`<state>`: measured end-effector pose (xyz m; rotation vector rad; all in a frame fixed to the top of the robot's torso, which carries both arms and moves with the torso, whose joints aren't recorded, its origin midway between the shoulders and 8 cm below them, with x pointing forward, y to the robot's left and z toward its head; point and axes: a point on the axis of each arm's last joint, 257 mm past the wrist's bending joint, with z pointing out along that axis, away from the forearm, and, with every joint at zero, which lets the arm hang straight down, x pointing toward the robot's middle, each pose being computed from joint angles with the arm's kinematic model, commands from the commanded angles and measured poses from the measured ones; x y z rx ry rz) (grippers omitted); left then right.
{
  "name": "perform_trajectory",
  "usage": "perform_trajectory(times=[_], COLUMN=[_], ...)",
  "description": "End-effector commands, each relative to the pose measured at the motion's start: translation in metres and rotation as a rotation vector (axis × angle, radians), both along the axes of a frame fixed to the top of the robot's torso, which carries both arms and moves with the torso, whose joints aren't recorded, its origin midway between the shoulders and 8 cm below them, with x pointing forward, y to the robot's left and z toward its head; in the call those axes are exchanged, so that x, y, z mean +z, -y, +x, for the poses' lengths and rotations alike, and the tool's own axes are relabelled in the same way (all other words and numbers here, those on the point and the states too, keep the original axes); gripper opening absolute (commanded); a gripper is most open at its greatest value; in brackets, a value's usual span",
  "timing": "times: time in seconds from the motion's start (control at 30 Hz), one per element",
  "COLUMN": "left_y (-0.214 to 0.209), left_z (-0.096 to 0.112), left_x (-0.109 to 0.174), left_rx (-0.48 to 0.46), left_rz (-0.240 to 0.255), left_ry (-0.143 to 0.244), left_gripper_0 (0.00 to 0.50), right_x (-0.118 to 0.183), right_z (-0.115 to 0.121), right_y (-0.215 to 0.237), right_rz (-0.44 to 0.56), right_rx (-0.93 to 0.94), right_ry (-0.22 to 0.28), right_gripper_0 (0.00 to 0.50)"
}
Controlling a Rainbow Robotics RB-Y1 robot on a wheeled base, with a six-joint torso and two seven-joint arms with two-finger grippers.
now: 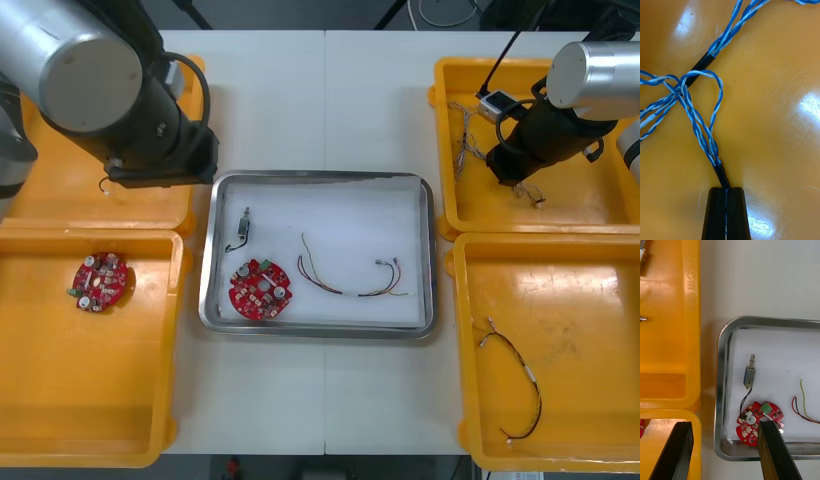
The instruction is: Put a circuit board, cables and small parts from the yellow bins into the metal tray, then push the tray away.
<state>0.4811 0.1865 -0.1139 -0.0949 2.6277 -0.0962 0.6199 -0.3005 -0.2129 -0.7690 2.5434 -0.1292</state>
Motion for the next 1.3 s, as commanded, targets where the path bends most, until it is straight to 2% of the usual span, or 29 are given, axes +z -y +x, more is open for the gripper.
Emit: perform_trajectory(times=[0.03, 0.17, 0.3, 0.53, 0.67, 0.93, 1.0, 1.13, 1.3], left_y=[-0.032, -0.053, -0.072, -0.095, -0.106, -0.134, -0.138, -0.151, -0.161], left_z=[0.022, 0.032, 0.042, 0.070, 0.084, 0.112, 0.119, 0.131, 0.138], left_x=[0.045, 0.054, 0.057, 0.054, 0.048, 0.041, 0.041, 0.036, 0.032], left_rx=[-0.093, -0.100, -0.112, -0.126, -0.127, -0.134, -0.140, -0.150, -0.142], left_rz=[0.088, 0.109, 0.137, 0.161, 0.171, 0.213, 0.219, 0.240, 0.237], left_ry=[0.068, 0.062, 0.055, 0.089, 0.093, 0.122, 0.137, 0.161, 0.170], left_gripper_0=[0.500, 0.500, 0.500, 0.500, 0.500, 0.500, 0.500, 0.500, 0.500], right_x=[0.000, 0.020, 0.038, 0.072, 0.094, 0.122, 0.125, 0.128, 0.125], right_z=[0.002, 0.003, -0.006, -0.024, -0.034, -0.069, -0.077, -0.088, -0.104], right_y=[-0.010, -0.005, 0.003, 0.008, 0.007, -0.015, -0.022, -0.043, -0.067], right_rz=[-0.032, -0.057, -0.081, -0.131, -0.181, -0.233, -0.239, -0.228, -0.205], right_rx=[0.069, 0.076, 0.075, 0.089, 0.101, 0.170, 0.195, 0.272, 0.357], right_ry=[0.023, 0.042, 0.026, 0.004, 0.006, -0.026, -0.024, 0.022, 0.053], right_gripper_0=[0.000, 0.000, 0.000, 0.000, 0.000, 0.000, 0.000, 0.000, 0.000])
